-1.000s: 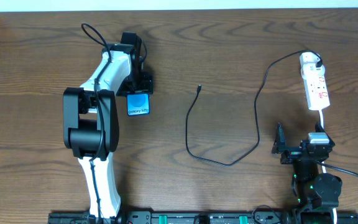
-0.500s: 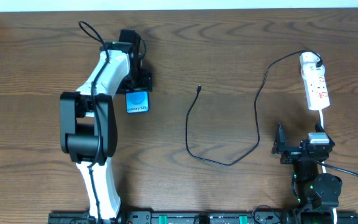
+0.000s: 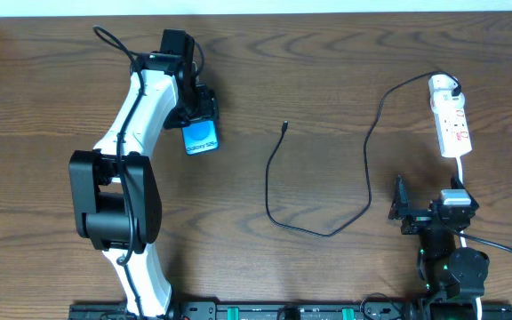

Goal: Plug charger to phone and switch on socket

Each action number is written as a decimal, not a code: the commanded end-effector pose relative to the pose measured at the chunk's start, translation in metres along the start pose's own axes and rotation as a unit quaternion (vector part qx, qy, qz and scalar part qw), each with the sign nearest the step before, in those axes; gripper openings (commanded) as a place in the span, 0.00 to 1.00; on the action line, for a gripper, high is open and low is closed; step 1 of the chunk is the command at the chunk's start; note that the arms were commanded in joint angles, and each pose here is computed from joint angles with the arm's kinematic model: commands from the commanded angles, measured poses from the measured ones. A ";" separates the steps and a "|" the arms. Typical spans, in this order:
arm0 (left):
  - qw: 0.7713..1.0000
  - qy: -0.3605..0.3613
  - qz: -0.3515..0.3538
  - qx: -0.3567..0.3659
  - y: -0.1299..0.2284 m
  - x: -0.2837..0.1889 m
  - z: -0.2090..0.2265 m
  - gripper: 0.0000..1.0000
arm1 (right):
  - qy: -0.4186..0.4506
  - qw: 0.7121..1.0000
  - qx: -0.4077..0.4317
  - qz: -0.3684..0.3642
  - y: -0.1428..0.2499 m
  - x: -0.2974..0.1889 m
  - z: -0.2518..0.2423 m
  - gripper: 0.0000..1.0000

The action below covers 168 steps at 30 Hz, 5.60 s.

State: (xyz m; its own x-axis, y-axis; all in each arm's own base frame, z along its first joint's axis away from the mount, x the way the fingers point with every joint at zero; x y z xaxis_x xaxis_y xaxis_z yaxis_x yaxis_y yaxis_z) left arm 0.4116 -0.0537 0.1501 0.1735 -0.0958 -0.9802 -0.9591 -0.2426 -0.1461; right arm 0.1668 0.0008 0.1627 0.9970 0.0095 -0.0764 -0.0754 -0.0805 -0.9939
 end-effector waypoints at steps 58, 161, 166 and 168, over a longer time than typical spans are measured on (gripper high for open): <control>0.926 0.188 0.138 -0.297 0.019 -0.030 -0.041 0.60 | -0.011 1.000 0.002 0.001 0.001 0.000 0.003 0.99; 0.761 0.306 0.371 -0.435 0.035 -0.063 -0.073 0.59 | -0.011 1.000 0.002 0.001 0.001 0.000 0.003 0.99; 0.761 0.306 0.371 -0.435 0.035 -0.063 -0.073 0.59 | -0.011 1.000 0.002 0.001 0.001 0.000 0.003 0.99; 0.761 0.306 0.371 -0.435 0.035 -0.063 -0.073 0.59 | -0.011 1.000 0.002 0.001 0.001 0.000 0.003 0.99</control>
State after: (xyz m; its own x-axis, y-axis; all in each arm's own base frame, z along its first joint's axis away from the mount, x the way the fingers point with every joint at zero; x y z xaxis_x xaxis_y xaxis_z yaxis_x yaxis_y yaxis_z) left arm 0.3885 -0.1245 0.1955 -0.0298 -0.8658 -0.4995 -0.3454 -0.4600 0.8180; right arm 0.1668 0.0008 0.1627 0.9970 0.0099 -0.0764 -0.0754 -0.0805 -0.9939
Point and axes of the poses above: each gripper's point midway between its finger pads, its own x axis out along the fingers, its own z axis along the line the jaws close on, y = z × x, the point moved 8 cm from there along -x, back along the fingers, and after that the axes turned 4 degrees about -x, right-handed, at the moved point
